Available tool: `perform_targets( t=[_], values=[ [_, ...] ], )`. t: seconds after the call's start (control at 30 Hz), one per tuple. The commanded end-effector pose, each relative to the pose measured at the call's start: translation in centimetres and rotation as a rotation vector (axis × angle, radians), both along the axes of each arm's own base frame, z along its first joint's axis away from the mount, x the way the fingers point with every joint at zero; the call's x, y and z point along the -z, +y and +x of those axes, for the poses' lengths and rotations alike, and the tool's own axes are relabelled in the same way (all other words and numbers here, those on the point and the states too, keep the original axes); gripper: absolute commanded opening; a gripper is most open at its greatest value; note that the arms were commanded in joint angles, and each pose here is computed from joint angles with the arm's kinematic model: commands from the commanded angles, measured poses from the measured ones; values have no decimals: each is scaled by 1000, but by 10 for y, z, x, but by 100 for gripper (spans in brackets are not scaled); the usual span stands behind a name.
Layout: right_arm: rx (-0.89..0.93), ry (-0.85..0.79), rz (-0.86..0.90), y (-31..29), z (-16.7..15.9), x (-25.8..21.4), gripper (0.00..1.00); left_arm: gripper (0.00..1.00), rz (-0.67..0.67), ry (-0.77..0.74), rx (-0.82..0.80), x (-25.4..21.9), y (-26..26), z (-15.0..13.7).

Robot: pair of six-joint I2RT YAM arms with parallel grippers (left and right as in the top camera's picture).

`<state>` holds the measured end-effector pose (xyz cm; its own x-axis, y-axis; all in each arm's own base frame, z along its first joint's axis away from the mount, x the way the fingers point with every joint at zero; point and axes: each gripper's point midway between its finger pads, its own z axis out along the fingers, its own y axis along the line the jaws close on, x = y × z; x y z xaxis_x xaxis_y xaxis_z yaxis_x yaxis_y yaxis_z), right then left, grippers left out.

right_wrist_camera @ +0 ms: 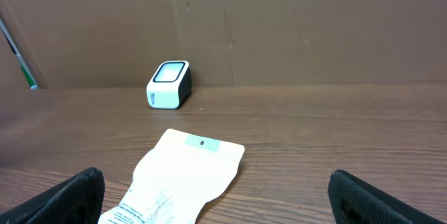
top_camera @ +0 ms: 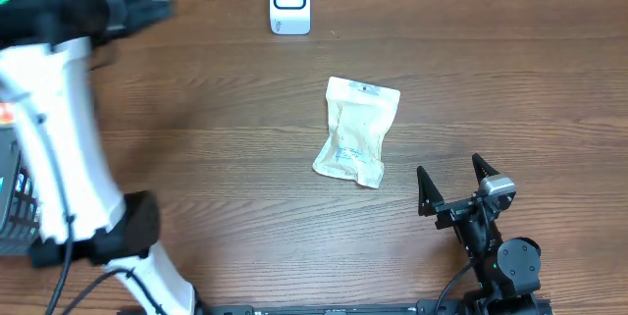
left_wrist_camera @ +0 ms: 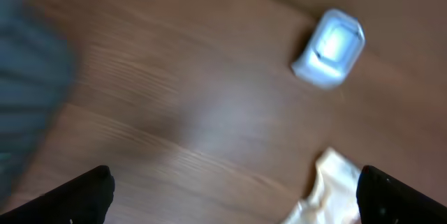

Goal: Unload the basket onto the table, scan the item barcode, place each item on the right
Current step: 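Reach the left gripper into the basket and grasp the green packet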

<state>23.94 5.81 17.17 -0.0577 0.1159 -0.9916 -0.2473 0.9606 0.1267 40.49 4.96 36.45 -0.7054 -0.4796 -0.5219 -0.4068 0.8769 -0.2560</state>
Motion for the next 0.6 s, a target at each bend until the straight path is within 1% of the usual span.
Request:
perform_targets(
  t=[0.0, 0.07, 0.13, 0.2, 0.3, 0.37, 0.47, 0.57],
  values=[
    [-5, -6, 0, 1, 0, 1, 100, 100, 1, -67, -89, -25, 50, -26],
    [-5, -6, 1, 1, 0, 1, 100, 100, -1, -67, -182, -24, 86, -38],
    [-5, -6, 0, 1, 0, 1, 100, 100, 6, -41, -241, -17, 118, -51],
    [-5, -6, 0, 1, 0, 1, 100, 100, -11, 38, -336, 6, 158, -74],
    [-5, -6, 0, 1, 0, 1, 100, 100, -70, 138, -440, 38, 191, -99],
    [-5, -6, 0, 1, 0, 1, 100, 100, -133, 202, -502, 63, 207, -117],
    [-5, -6, 0, 1, 0, 1, 100, 100, -221, 246, -566, 95, 227, -134],
    [-5, -6, 0, 1, 0, 1, 100, 100, -267, 292, -610, 129, 241, -145]
  ],
)
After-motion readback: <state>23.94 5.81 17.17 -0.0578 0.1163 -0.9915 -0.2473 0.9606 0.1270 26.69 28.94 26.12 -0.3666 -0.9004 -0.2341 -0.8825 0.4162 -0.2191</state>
